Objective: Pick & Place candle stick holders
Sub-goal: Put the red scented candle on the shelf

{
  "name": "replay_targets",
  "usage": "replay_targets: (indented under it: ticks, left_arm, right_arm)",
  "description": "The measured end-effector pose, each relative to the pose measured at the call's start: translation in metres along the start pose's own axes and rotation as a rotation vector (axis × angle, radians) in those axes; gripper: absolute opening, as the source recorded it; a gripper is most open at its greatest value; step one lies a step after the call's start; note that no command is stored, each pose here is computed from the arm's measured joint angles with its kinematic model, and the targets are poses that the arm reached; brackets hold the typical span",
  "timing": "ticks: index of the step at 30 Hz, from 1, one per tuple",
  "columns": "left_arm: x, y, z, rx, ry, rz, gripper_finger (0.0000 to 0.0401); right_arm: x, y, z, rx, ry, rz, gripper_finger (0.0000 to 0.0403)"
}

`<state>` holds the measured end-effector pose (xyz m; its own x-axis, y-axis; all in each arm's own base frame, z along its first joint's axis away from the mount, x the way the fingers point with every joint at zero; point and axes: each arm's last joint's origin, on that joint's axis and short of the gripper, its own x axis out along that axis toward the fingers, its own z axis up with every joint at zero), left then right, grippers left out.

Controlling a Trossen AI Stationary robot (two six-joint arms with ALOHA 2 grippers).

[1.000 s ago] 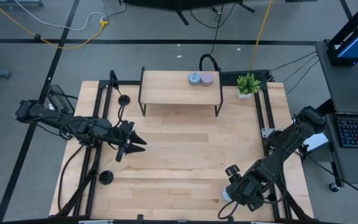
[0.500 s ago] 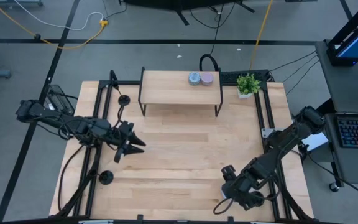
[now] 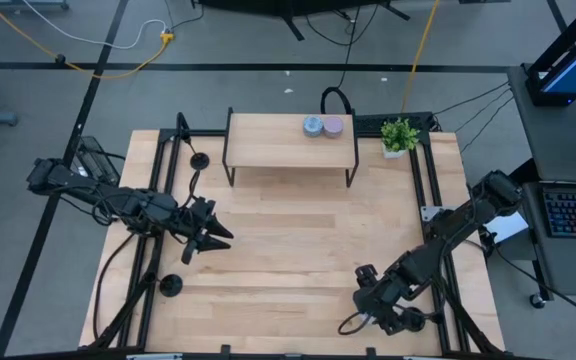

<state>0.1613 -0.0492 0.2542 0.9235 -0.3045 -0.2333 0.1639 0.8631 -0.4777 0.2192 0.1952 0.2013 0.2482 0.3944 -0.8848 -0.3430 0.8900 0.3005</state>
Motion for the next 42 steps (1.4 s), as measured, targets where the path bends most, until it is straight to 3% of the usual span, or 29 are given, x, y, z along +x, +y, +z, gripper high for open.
replay_targets:
  ticks: [10,16,28,42]
  left_arm:
    - [0.0,0.0,0.0,0.0,0.0,0.0,0.0159]
    - [0.0,0.0,0.0,0.001,0.001,0.0,0.0159]
    - [0.0,0.0,-0.001,-0.001,0.008,0.004,0.0159]
    - [0.0,0.0,-0.001,-0.003,0.008,0.004,0.0159]
  right_arm:
    - [0.005,-0.002,-0.002,0.047,-0.008,-0.012,0.0353]
    - [0.027,-0.004,-0.003,0.074,0.051,-0.014,0.0353]
    - [0.051,-0.005,-0.009,0.061,0.119,-0.058,0.0353]
    - [0.054,-0.006,-0.009,0.037,0.11,-0.084,0.0352]
